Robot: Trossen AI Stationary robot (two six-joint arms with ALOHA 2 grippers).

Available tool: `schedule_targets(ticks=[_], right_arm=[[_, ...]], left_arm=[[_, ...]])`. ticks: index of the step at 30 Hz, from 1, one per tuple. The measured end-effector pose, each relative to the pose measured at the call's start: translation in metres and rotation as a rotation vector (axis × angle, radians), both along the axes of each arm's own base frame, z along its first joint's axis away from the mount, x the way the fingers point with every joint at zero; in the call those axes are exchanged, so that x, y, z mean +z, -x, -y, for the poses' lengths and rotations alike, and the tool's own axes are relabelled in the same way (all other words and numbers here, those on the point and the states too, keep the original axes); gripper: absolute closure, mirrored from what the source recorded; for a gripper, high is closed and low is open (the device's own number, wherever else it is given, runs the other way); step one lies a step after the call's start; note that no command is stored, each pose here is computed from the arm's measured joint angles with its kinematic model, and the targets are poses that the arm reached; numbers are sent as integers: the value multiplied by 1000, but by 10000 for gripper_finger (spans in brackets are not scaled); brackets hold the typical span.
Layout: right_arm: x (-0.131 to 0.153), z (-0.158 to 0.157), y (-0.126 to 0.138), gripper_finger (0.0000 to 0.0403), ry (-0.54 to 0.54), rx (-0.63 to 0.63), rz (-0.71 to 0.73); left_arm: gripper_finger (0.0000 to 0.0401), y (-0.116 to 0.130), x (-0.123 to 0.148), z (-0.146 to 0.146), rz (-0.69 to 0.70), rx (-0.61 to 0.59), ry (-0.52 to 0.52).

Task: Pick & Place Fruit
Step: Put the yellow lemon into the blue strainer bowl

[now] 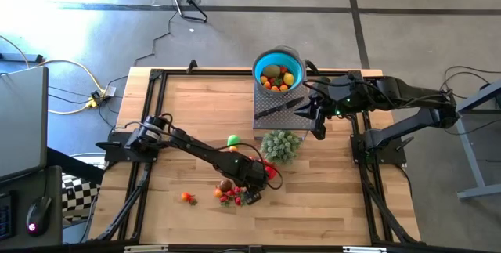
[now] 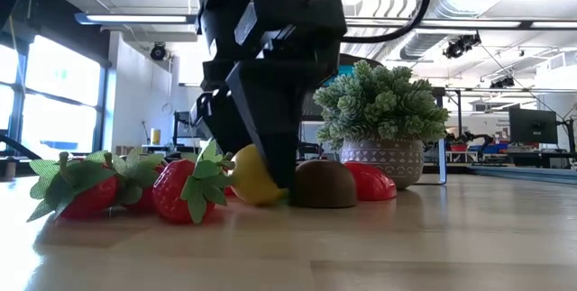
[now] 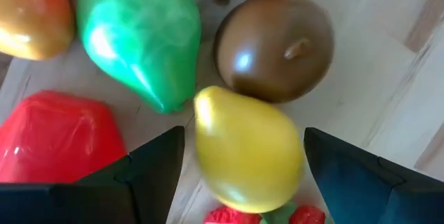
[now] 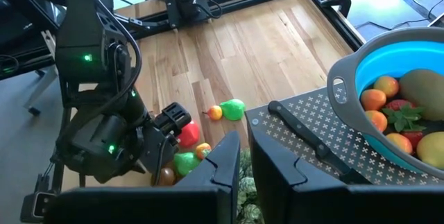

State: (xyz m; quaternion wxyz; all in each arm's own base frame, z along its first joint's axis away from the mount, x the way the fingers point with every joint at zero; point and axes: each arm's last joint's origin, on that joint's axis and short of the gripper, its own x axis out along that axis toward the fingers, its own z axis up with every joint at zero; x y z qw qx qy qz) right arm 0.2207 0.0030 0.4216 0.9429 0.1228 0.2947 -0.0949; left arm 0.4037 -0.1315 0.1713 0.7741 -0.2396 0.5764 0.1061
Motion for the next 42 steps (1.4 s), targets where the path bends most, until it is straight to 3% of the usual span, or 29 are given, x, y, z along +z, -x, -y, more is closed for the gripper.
schedule_targets(ticks=[12,24,42], right_arm=[[0,0,0,374,1,1,0],[0,0,0,374,1,1,0],[0,0,0,374,-1,5,0]], left_arm=[[114,0,0,0,1,-1,2],[190,0,0,0,8,4,-12],[179,0,1,0,2,-5,-5]])
